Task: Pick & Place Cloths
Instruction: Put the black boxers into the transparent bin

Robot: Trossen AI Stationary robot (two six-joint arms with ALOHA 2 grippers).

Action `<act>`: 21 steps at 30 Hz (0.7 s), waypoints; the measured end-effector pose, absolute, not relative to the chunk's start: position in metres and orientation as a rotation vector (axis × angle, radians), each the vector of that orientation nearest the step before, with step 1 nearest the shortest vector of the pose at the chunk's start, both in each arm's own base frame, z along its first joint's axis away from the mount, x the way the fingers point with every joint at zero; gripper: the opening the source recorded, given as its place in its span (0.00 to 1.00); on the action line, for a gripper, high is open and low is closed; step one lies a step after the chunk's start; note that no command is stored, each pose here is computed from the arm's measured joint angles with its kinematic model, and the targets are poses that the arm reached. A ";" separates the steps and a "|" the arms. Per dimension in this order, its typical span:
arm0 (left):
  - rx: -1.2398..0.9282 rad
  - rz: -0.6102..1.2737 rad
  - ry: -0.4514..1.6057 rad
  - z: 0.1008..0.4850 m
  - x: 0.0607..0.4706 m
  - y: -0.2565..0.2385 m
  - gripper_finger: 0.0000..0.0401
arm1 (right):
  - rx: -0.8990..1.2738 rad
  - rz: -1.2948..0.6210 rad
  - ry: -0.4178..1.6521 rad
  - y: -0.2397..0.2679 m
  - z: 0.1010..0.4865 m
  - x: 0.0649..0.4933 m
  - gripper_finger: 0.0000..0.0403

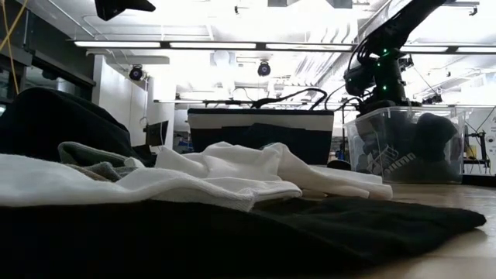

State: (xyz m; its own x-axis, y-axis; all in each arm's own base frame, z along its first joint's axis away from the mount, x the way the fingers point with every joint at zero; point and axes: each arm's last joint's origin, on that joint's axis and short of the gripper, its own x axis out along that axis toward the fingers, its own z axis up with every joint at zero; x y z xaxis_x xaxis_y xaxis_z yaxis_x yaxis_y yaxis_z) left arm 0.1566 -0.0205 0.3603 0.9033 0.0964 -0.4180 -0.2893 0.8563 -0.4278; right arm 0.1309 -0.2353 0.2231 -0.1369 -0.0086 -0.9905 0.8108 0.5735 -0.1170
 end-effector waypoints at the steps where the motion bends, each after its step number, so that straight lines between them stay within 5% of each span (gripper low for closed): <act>1: -0.505 0.208 0.397 0.360 0.157 -0.021 0.74 | 0.704 -0.838 1.551 -0.235 0.225 0.130 0.09; 14: -0.505 0.208 0.397 0.360 0.157 -0.021 0.74 | 0.729 -1.002 1.213 -0.216 0.271 0.124 0.53; 21: -0.505 0.207 0.397 0.360 0.157 -0.021 0.74 | 0.791 -1.027 1.006 -0.210 0.289 0.123 0.61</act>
State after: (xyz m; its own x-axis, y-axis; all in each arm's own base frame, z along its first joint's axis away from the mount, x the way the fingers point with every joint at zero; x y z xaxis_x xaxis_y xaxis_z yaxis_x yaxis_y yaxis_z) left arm 0.1566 -0.0206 0.3603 0.9034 0.0953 -0.4180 -0.2885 0.8565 -0.4281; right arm 0.1231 -0.2103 0.2886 0.1787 -0.3080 -0.9344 0.9405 0.3325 0.0703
